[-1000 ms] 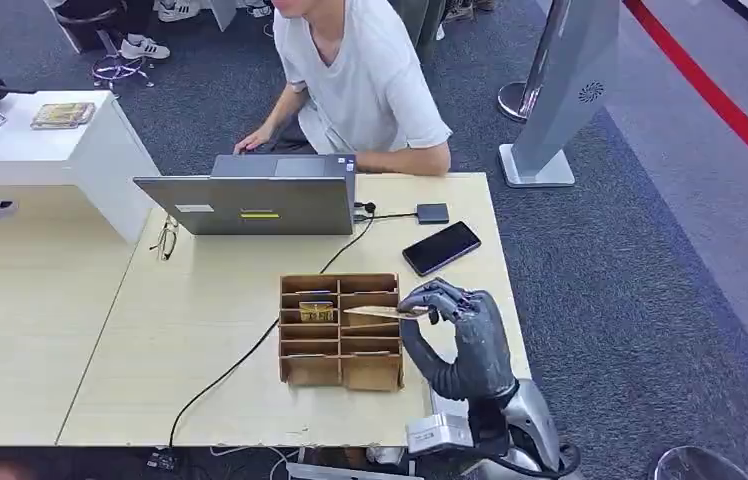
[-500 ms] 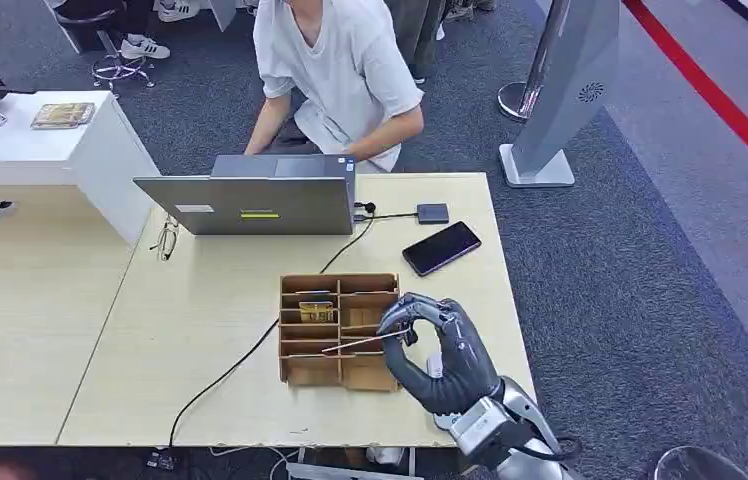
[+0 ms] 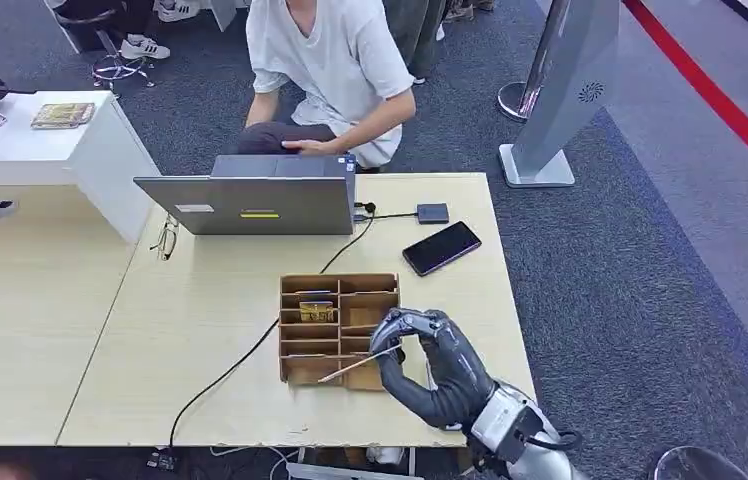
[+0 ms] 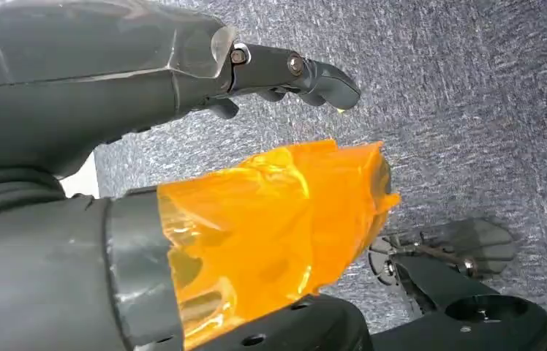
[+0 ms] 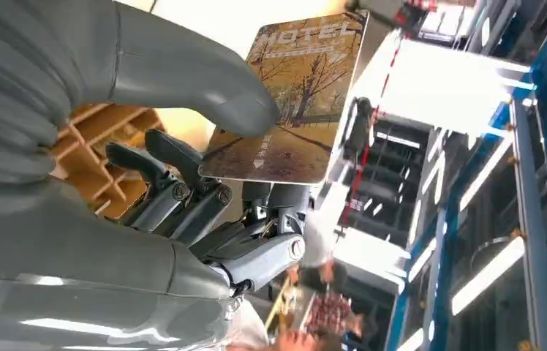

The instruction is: Pass the card to the sensor for recognition and then transmit it.

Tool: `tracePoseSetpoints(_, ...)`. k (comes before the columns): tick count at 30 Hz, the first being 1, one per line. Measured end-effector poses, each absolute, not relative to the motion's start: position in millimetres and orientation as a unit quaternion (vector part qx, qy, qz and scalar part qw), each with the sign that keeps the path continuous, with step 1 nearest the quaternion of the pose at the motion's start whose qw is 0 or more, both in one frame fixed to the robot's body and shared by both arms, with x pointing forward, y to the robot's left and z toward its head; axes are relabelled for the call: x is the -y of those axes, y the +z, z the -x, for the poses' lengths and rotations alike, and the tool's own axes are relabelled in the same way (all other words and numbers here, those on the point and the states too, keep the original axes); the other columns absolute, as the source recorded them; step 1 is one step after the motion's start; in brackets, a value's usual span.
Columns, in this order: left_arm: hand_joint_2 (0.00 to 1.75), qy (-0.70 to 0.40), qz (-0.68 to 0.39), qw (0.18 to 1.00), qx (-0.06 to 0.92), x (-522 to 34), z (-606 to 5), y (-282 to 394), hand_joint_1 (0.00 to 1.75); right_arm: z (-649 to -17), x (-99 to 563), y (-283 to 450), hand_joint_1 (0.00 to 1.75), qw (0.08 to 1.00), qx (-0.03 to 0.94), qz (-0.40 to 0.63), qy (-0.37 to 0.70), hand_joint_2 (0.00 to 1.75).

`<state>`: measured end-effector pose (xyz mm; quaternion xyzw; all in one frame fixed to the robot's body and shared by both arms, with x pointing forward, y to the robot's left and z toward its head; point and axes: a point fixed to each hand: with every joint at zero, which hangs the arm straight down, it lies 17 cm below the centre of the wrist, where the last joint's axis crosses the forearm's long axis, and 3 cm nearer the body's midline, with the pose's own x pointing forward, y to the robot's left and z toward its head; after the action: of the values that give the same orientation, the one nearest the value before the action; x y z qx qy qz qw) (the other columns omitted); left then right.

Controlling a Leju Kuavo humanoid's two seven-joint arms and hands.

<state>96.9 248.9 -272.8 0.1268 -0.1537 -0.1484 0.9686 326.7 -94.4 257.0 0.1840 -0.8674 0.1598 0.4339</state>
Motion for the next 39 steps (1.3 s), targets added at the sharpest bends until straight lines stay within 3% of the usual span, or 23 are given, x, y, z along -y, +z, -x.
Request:
tracePoseSetpoints(8, 0.00, -0.151, -0.129, 0.968, 0.154, -250.0, -97.1, -272.7, 0.00, -328.0, 98.4, 234.9, 1.75, 0.471, 0.839, -0.221, 0.159, 1.75)
tracePoseSetpoints(39, 0.00, -0.152, -0.132, 0.967, 0.154, -251.6, -96.4, -272.8, 0.00, -319.7, 139.8, 128.0, 1.75, 0.602, 0.747, -0.205, 0.195, 1.75)
